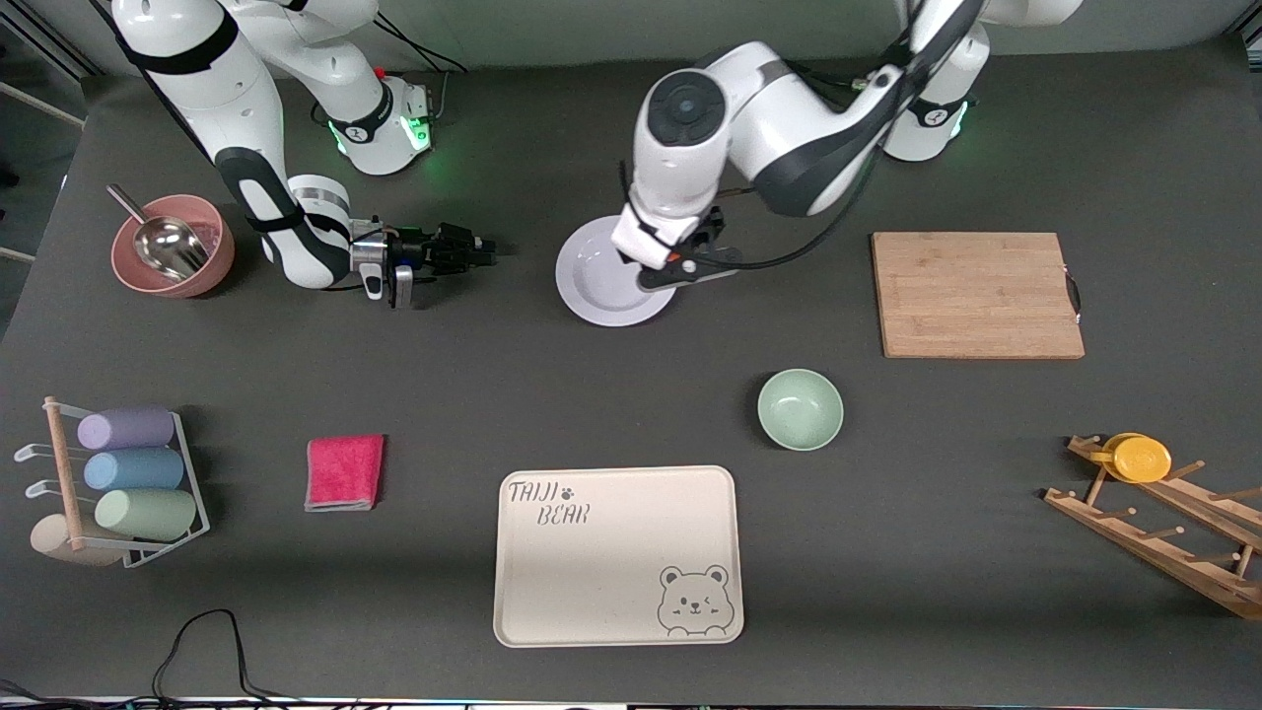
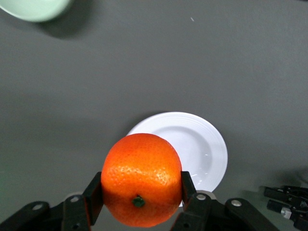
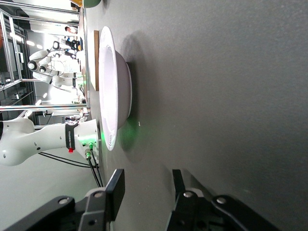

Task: Place orange and plate with both arms
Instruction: 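Carry the orange over the white plate and lower it with the left gripper, then open the left gripper to release the orange onto the plate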

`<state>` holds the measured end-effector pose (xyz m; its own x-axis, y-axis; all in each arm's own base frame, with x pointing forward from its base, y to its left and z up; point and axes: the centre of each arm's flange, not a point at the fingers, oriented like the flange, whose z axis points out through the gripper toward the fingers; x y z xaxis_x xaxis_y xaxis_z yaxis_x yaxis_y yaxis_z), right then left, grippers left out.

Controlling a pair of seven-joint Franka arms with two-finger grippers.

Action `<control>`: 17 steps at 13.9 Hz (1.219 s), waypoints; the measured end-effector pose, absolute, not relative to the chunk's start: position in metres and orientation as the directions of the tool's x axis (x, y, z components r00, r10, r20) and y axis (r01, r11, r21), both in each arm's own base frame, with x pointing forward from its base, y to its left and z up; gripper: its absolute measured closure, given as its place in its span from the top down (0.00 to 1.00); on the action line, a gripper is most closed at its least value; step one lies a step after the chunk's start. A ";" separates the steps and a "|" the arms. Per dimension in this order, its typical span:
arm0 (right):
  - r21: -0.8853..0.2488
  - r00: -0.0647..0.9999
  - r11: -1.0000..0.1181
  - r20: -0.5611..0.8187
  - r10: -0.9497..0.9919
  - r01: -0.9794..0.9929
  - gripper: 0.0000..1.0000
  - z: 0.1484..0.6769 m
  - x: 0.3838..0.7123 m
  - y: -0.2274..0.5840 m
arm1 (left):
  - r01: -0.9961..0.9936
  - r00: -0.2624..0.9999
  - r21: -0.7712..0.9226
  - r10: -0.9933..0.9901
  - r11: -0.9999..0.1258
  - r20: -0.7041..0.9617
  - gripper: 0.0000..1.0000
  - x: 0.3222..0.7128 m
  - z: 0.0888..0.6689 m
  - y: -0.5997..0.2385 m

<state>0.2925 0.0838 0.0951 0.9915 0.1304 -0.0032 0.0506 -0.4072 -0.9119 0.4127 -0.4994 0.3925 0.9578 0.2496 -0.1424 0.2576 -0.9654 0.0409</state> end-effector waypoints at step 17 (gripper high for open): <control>-0.922 0.990 -0.381 0.025 0.138 0.076 0.47 0.096 0.296 0.087 | 0.257 0.965 0.015 0.255 -0.966 -0.062 0.71 0.330 0.223 -0.560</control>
<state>0.2959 0.0867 0.0960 0.9901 0.1379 0.0249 0.0762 -0.3806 -0.9216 0.3300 -0.5598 0.2228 0.9648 0.2554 -0.0623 0.2568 -0.9663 0.0153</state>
